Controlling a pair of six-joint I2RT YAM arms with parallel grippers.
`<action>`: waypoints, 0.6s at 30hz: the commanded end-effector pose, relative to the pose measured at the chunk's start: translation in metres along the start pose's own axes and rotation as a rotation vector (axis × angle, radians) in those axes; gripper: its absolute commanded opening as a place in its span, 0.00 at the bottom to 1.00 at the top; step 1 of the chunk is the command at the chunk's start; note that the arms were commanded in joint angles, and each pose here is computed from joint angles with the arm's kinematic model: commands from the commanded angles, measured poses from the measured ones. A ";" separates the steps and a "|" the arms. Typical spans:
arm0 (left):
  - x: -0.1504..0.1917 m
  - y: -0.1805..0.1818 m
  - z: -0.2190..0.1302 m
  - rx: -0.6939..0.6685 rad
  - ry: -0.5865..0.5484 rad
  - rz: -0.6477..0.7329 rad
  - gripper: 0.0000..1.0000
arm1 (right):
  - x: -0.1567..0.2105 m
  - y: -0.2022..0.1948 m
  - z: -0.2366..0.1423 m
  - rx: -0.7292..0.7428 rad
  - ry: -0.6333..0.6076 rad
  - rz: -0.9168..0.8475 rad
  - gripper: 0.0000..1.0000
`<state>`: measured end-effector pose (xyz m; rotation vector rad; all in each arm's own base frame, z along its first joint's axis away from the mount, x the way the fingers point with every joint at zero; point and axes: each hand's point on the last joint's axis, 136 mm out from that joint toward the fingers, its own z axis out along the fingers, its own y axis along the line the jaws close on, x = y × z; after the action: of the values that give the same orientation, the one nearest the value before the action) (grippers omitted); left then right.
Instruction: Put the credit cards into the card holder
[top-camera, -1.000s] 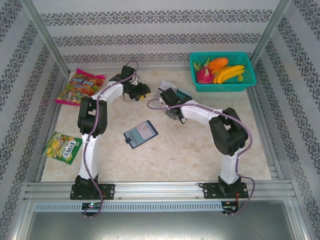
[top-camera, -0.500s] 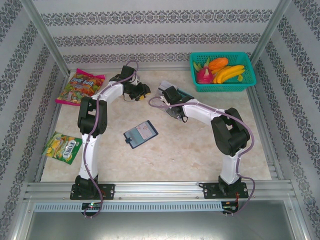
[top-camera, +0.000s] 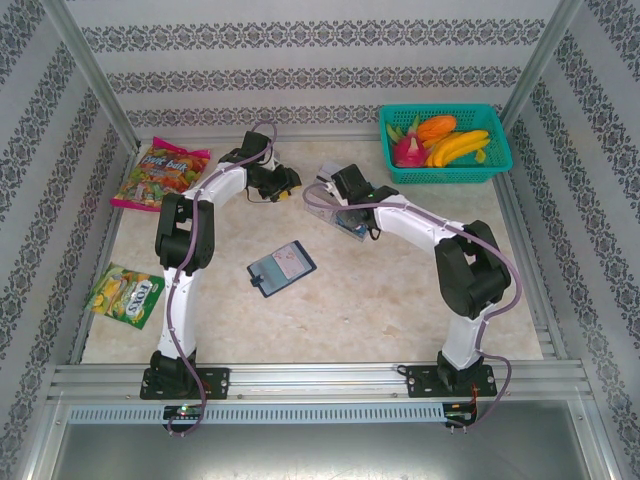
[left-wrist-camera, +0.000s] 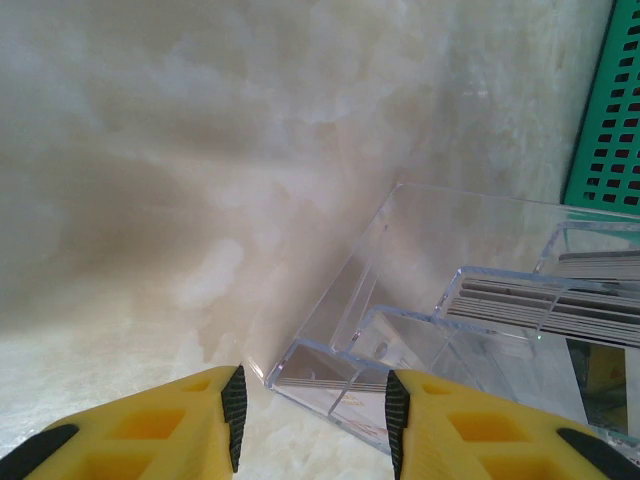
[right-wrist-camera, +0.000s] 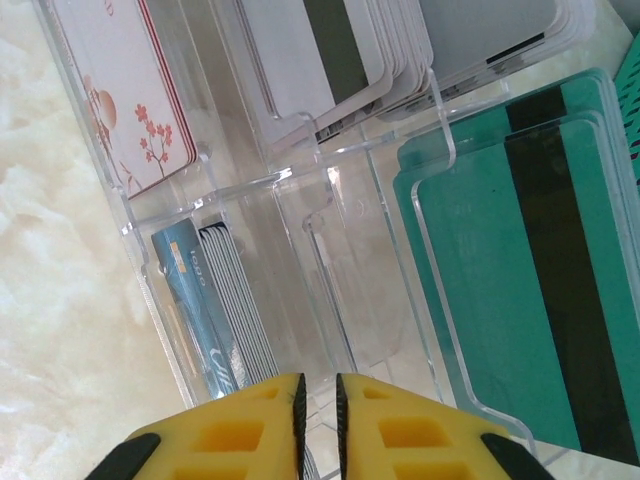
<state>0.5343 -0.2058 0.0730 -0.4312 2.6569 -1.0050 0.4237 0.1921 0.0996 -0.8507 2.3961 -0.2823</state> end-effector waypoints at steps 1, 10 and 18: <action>-0.004 -0.019 -0.020 0.042 -0.029 0.026 0.44 | -0.006 0.000 -0.007 -0.044 -0.016 0.040 0.17; -0.004 -0.019 -0.019 0.045 -0.028 0.021 0.44 | 0.009 0.015 0.019 -0.042 0.067 -0.030 0.53; -0.003 -0.019 -0.020 0.044 -0.027 0.024 0.44 | 0.013 0.012 0.039 0.068 0.112 -0.074 0.54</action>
<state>0.5315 -0.2051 0.0734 -0.4336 2.6602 -1.0043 0.4286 0.1962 0.0603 -0.9083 2.4557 -0.3593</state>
